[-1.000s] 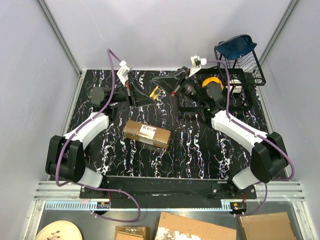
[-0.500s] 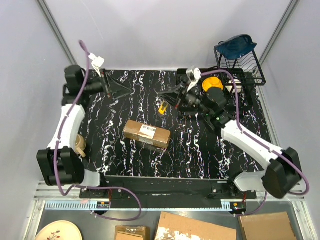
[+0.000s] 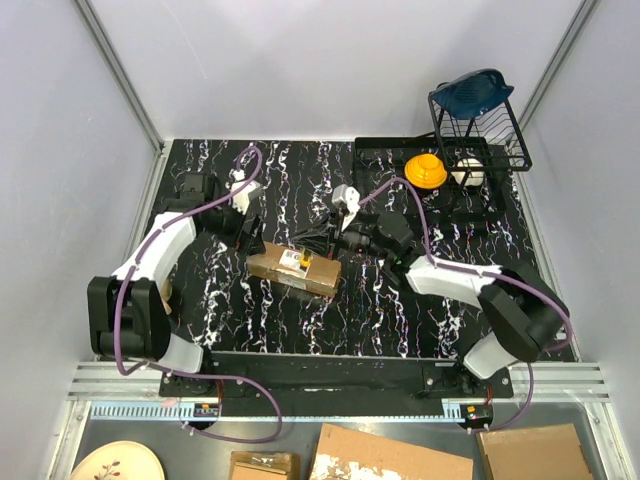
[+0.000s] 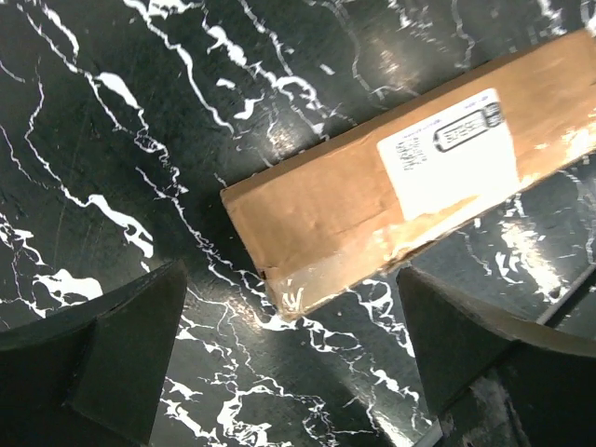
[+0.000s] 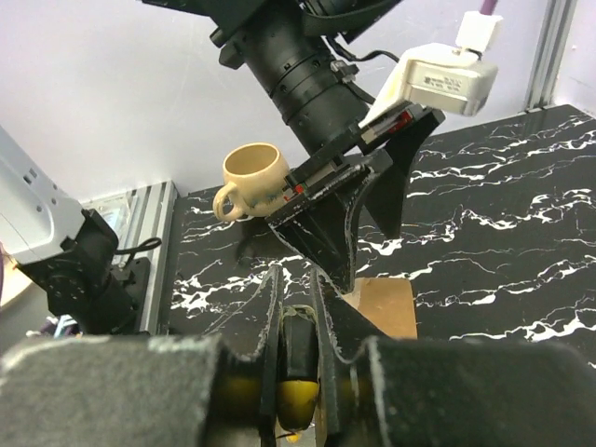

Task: Unpack the express box
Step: Cut the express box at the center of the board.

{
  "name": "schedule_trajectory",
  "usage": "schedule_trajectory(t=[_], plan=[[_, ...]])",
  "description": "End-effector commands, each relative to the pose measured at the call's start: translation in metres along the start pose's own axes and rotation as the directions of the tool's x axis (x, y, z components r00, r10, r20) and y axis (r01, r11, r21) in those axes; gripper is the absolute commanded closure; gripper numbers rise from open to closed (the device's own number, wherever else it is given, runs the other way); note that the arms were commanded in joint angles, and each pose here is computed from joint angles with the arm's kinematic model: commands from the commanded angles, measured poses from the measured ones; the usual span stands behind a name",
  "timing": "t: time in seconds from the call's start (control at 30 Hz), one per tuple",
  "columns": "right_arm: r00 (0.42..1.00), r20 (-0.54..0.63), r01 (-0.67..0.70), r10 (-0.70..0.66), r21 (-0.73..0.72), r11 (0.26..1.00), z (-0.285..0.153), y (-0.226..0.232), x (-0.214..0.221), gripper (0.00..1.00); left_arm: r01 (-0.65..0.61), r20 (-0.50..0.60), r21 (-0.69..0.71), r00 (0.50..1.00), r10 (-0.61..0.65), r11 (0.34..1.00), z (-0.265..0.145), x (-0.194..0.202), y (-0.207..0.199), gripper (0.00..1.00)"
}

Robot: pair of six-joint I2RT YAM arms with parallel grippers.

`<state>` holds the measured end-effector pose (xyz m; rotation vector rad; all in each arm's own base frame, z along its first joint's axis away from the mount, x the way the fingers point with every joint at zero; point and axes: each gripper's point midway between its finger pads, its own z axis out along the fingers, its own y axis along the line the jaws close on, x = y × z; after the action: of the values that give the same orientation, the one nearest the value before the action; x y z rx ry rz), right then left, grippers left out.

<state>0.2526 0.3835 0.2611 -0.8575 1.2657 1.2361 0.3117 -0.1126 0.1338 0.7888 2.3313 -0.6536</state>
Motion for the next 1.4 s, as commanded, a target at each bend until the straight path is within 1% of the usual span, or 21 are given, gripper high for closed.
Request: schedule_trajectory(t=[0.0, 0.13, 0.17, 0.23, 0.27, 0.37, 0.47, 0.6, 0.77, 0.93, 1.13, 1.37], plan=[[0.977, 0.147, 0.168, -0.154, -0.086, 0.982, 0.017, 0.010, -0.024, 1.00, -0.083, -0.048, -0.076, 0.996, 0.079, 0.994, 0.007, 0.010, 0.026, 0.01], [0.970, 0.131, 0.220, -0.206, -0.099, 0.970, 0.031, 0.009, -0.004, 1.00, -0.102, -0.067, -0.039, 0.993, 0.099, 0.994, 0.013, 0.018, 0.023, 0.01], [0.962, 0.126, 0.253, -0.241, -0.082, 0.964, 0.036, 0.006, 0.003, 1.00, -0.105, -0.064, -0.028, 0.993, 0.103, 0.994, 0.014, 0.017, 0.021, 0.01], [0.960, 0.120, 0.263, -0.252, -0.088, 0.961, 0.043, 0.010, 0.011, 1.00, -0.115, -0.068, -0.008, 0.991, 0.114, 0.993, 0.016, 0.016, 0.018, 0.01], [0.946, 0.116, 0.312, -0.302, -0.077, 0.947, 0.047, 0.006, 0.017, 1.00, -0.124, -0.066, -0.009, 0.990, 0.124, 0.992, 0.014, 0.012, 0.018, 0.01], [0.932, 0.119, 0.352, -0.341, -0.085, 0.932, 0.054, 0.006, 0.022, 1.00, -0.120, -0.074, 0.004, 0.990, 0.120, 0.993, 0.017, 0.008, 0.018, 0.01], [0.932, 0.105, 0.356, -0.346, -0.102, 0.929, 0.060, 0.006, 0.031, 1.00, -0.104, -0.084, 0.023, 0.991, 0.105, 0.994, 0.023, 0.009, 0.020, 0.01], [0.929, 0.125, 0.363, -0.349, -0.109, 0.925, 0.064, 0.008, 0.033, 1.00, -0.081, -0.100, 0.023, 0.992, 0.082, 0.996, 0.033, 0.015, 0.026, 0.01], [0.927, 0.113, 0.370, -0.358, -0.118, 0.921, 0.068, 0.004, 0.043, 1.00, -0.077, -0.103, 0.012, 0.992, 0.078, 0.997, 0.039, 0.019, 0.031, 0.01], [0.935, 0.119, 0.348, -0.334, -0.126, 0.929, 0.070, 0.004, 0.050, 1.00, -0.083, -0.114, 0.016, 0.990, 0.084, 0.996, 0.043, 0.022, 0.033, 0.01], [0.942, 0.129, 0.327, -0.311, -0.133, 0.935, 0.071, 0.007, 0.048, 1.00, -0.083, -0.129, 0.016, 0.988, 0.084, 0.996, 0.046, 0.027, 0.035, 0.04], [0.945, 0.164, 0.307, -0.284, -0.132, 0.943, 0.066, 0.014, 0.033, 1.00, -0.079, -0.146, 0.010, 0.986, 0.080, 0.997, 0.049, 0.030, 0.040, 0.09]])
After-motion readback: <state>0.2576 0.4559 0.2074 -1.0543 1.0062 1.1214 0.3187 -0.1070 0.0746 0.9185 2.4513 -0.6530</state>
